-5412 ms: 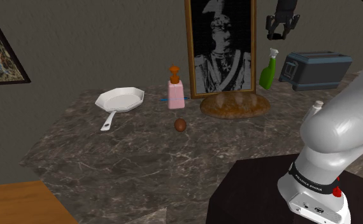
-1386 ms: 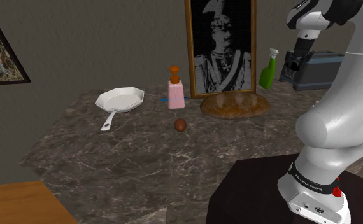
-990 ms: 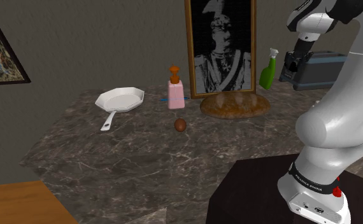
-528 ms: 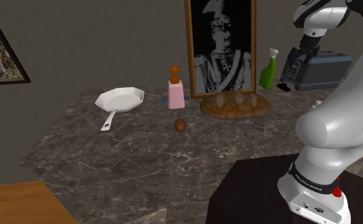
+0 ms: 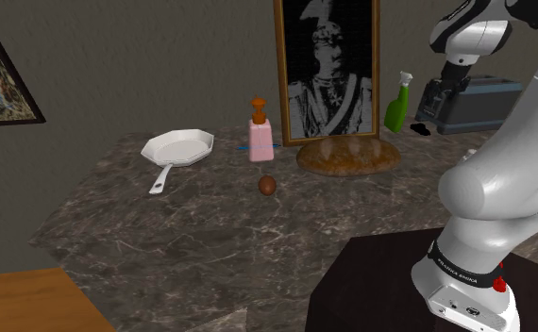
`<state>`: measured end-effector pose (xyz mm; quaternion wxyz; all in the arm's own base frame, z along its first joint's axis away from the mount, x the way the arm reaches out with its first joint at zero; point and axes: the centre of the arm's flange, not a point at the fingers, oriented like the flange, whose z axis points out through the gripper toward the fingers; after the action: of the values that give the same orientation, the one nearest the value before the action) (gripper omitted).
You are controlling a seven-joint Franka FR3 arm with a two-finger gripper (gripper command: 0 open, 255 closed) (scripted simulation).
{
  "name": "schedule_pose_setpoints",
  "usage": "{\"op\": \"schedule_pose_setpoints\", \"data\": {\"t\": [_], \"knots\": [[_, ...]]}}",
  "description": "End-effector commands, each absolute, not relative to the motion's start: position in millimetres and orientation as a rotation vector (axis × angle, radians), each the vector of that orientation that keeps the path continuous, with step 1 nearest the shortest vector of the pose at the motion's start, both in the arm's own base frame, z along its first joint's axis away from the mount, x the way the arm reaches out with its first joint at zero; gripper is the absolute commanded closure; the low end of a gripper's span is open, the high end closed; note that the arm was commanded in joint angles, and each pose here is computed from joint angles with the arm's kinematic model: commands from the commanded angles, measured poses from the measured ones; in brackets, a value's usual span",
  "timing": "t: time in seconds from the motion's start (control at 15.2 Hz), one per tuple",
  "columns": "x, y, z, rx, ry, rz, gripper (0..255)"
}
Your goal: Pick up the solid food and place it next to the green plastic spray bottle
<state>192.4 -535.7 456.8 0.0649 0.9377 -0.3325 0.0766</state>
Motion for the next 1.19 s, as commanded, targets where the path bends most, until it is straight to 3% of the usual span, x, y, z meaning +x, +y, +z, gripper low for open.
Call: {"op": "schedule_pose_setpoints", "data": {"t": [0.0, 0.33, 0.4, 0.99, 1.06, 1.12], "knots": [[192.6, -535.9, 454.9, 2.83, -1.003, 0.232, 0], [192.6, -535.9, 455.0, 2.83, -1.003, 0.232, 0], [192.6, -535.9, 455.0, 2.83, -1.003, 0.232, 255], [192.6, -535.9, 455.0, 2.83, -1.003, 0.232, 255], [192.6, -535.9, 455.0, 2.83, -1.003, 0.232, 0], [198.7, -544.4, 444.1, 2.846, -1.016, 0.2, 0]]}}
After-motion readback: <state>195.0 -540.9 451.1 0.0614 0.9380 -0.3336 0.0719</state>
